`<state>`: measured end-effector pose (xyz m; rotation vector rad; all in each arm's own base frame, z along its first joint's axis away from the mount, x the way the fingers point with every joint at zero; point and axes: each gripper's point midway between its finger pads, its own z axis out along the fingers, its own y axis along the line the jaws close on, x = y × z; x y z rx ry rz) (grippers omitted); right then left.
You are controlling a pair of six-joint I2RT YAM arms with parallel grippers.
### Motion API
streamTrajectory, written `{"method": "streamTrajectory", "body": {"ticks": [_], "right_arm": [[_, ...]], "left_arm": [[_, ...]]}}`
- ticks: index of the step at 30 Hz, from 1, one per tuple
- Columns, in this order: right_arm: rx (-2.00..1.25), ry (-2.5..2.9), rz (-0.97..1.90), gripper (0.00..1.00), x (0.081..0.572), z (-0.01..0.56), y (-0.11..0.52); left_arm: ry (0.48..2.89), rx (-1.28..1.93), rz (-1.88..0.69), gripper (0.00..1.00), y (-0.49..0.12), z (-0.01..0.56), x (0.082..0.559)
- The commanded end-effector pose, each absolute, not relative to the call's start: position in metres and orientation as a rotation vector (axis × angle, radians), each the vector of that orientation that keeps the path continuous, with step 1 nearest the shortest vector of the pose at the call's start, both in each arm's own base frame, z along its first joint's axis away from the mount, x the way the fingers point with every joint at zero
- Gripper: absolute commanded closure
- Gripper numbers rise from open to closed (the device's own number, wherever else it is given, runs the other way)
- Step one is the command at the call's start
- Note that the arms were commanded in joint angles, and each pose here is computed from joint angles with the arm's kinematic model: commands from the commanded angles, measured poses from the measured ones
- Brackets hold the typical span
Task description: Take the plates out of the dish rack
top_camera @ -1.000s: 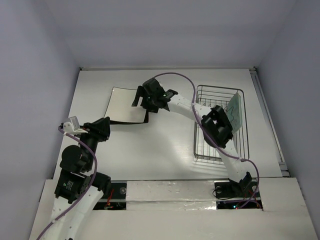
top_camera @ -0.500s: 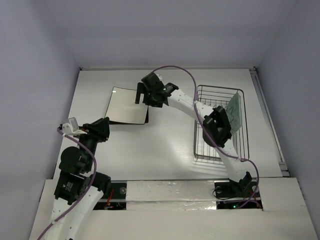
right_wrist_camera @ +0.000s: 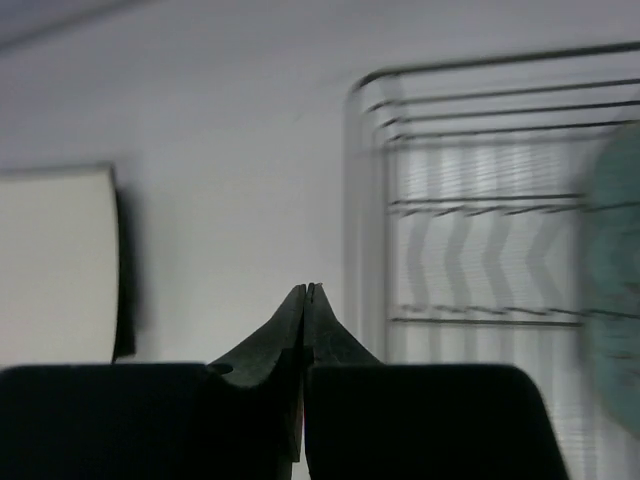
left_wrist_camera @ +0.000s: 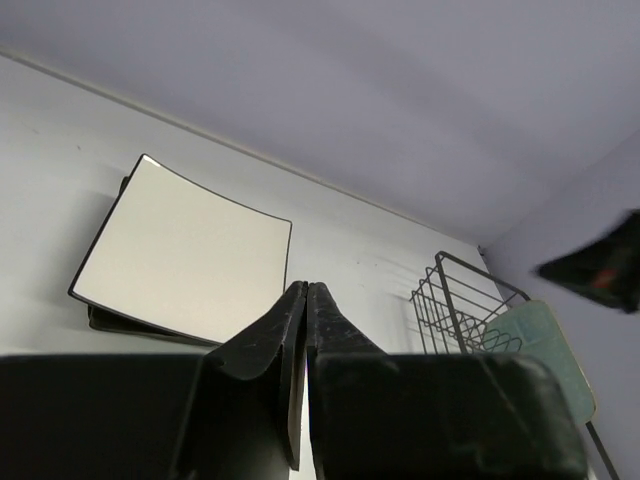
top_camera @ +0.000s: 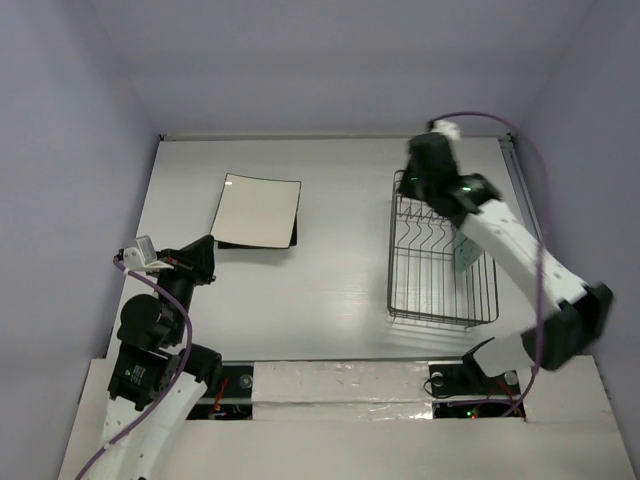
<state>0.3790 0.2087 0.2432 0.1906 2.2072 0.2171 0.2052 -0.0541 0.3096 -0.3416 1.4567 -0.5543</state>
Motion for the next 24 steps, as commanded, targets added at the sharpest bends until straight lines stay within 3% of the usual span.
{"method": "streamTrajectory", "body": {"ticks": [1,3,4,5,8,13,24], "right_arm": [[0.333,2.149,-0.037,1.0,0.356,0.259,0.093],[0.42,2.15,-0.155,0.9,0.335,0.259,0.039],[0.433,2.175,-0.235,0.76,0.323,0.254,0.021],[0.435,2.196,-0.284,0.53,0.314,0.252,0.008],[0.434,2.284,-0.372,0.28,0.297,0.243,-0.02],[0.375,2.441,-0.447,0.27,0.303,0.207,-0.022],[0.365,2.573,-0.772,0.49,0.326,0.162,-0.046]], "left_arm": [[1.415,-0.337,-0.579,1.0,-0.056,0.32,0.205],[1.419,-0.337,-0.577,1.0,-0.056,0.32,0.205],[1.418,-0.335,-0.575,1.0,-0.056,0.32,0.205],[1.421,-0.335,-0.574,1.0,-0.056,0.32,0.205],[1.413,-0.33,-0.572,0.92,-0.055,0.322,0.203],[1.399,-0.33,-0.577,0.75,-0.053,0.325,0.198],[1.389,-0.328,-0.578,0.7,-0.052,0.327,0.197]]}}
